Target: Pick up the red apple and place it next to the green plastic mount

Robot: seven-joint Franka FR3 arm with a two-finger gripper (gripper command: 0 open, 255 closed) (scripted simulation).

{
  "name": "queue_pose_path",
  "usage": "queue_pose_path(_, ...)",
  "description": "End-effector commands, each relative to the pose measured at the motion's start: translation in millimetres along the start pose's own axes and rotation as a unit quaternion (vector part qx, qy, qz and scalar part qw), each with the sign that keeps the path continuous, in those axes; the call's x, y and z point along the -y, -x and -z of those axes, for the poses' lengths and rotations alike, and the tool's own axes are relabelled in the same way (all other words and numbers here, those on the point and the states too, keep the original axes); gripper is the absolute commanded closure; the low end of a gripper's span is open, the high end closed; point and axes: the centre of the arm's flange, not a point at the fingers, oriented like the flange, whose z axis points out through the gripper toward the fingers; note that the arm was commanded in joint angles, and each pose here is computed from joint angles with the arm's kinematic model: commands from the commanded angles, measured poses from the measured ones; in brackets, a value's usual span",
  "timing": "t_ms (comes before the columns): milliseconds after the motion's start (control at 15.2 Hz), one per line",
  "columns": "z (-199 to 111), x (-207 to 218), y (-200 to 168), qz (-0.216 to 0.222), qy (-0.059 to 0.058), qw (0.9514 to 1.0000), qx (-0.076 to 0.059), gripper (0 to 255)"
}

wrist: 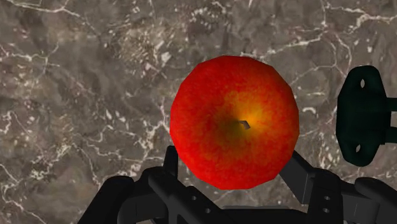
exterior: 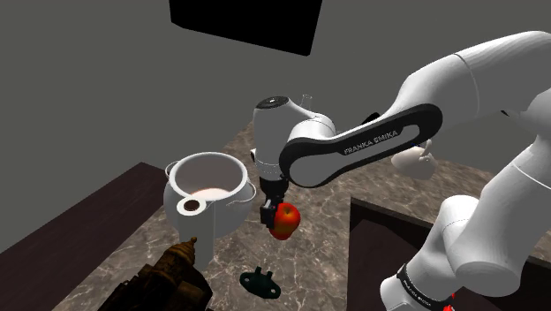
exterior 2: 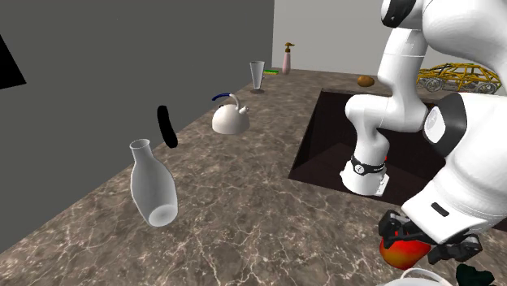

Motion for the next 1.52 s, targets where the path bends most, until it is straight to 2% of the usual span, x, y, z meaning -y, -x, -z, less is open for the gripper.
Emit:
queue_pose_path(0, -13.1, -0.1, -1.6, 0.0, 0.0, 1.0, 0.0, 255)
queue_pose_path(528, -13.1, -0.1, -1.6, 0.0, 0.0, 1.0, 0.0, 255)
queue_pose_path(594, -13.1, -0.1, -1.6, 0.0, 0.0, 1.0, 0.0, 0)
queue_pose_path(924, -13.1, -0.1, -1.6, 0.0, 0.0, 1.0, 0.0, 0)
queue_pose_path(1188, 36.9, -0.1, -1.5, 0.0, 0.0, 1.0, 0.0, 0)
queue_pose_path(1452, 36.9, -0.1, -1.5, 0.0, 0.0, 1.0, 0.0, 0)
